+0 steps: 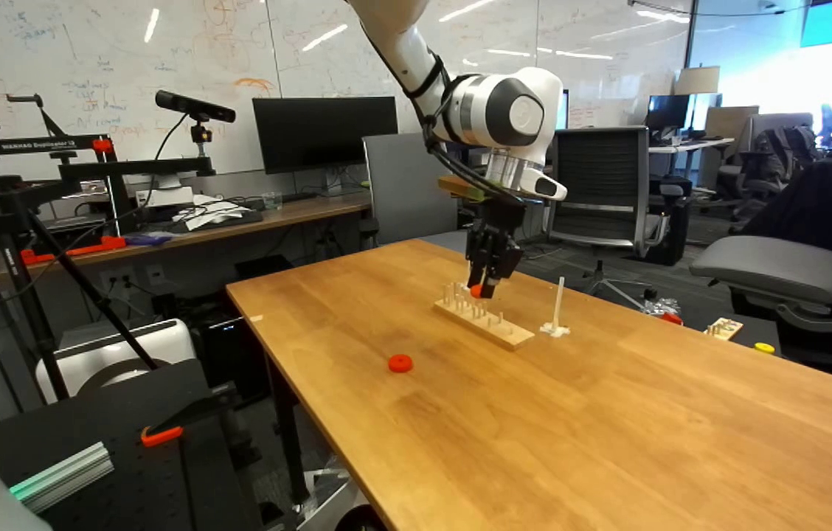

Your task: Pick up the orange ring on the right, place it on the wooden stand

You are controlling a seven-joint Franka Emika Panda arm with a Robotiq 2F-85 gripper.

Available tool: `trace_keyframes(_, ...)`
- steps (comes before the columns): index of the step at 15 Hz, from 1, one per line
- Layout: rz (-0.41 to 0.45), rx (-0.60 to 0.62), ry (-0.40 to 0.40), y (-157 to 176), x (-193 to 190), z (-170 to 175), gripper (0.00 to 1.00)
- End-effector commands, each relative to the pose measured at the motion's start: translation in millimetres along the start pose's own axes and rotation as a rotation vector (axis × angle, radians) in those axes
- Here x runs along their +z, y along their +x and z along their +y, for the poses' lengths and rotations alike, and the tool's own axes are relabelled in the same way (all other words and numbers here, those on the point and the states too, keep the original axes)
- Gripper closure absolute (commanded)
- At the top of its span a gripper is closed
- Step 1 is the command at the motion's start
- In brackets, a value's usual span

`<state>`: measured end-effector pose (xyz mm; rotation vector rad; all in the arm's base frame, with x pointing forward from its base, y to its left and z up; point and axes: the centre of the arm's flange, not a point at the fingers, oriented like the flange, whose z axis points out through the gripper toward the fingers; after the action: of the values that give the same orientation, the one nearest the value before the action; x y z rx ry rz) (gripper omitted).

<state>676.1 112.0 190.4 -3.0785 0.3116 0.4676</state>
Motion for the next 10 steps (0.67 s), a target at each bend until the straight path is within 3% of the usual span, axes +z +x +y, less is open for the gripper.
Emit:
trace_keyframes(1,-0.036,0.054,-0.016,34.7,7.6,-13.2,0.81)
trace_keyframes(10,-0.076,0.092,-0.027,53.9,30.1,-15.9,0.81)
